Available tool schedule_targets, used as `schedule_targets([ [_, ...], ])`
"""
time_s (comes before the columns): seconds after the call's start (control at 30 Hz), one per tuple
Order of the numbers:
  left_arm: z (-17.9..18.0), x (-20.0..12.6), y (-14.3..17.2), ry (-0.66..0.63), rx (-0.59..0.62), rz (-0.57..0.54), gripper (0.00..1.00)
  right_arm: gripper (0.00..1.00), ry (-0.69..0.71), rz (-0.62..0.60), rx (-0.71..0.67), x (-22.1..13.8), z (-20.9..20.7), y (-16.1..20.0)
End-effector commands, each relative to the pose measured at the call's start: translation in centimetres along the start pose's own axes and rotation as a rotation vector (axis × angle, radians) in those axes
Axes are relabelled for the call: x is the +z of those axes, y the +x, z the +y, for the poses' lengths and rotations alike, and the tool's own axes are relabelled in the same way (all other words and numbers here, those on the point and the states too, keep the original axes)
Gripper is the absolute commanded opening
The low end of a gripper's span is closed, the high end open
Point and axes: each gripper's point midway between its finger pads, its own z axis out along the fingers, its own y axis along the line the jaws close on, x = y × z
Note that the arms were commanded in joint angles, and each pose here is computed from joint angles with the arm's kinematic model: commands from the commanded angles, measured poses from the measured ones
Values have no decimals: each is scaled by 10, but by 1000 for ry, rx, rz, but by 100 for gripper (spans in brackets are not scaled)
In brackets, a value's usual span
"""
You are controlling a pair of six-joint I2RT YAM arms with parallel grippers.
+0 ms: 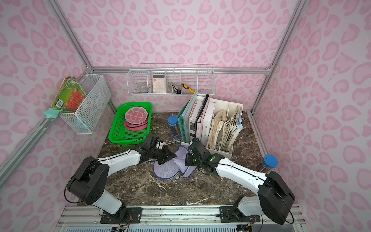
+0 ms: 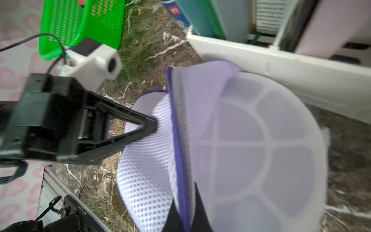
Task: Turn the laundry bag inside out
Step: Turn over the laundry bag at the center of the board.
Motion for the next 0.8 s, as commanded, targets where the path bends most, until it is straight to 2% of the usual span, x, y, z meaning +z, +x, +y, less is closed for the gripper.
schedule_targets([
  [0.0, 21, -9, 7, -79, 21, 35, 0, 1, 18, -29, 35, -8, -15, -2],
  [0.13, 27, -16, 22, -125, 105, 113, 0, 22, 9, -39, -41, -17, -9, -9],
  [0.2, 29, -20, 26, -138, 138, 132, 0, 41, 14, -25, -85, -17, -4, -13],
  [0.27, 27, -24, 30, -143, 175, 142, 0, 53, 29, -9, -135, -17, 3, -18],
  [0.37, 23, -32, 33, -159, 235, 146, 0, 59, 62, 15, -213, -13, 12, -26],
  [0.5, 23, -36, 37, -191, 296, 155, 0, 61, 77, 55, -319, -5, 32, -36],
  [0.67, 31, -37, 34, -235, 307, 132, 0, 65, 73, 103, -406, 6, 62, -42],
  [0.77, 29, -38, 28, -252, 320, 101, 0, 69, 54, 88, -422, 3, 79, -48],
])
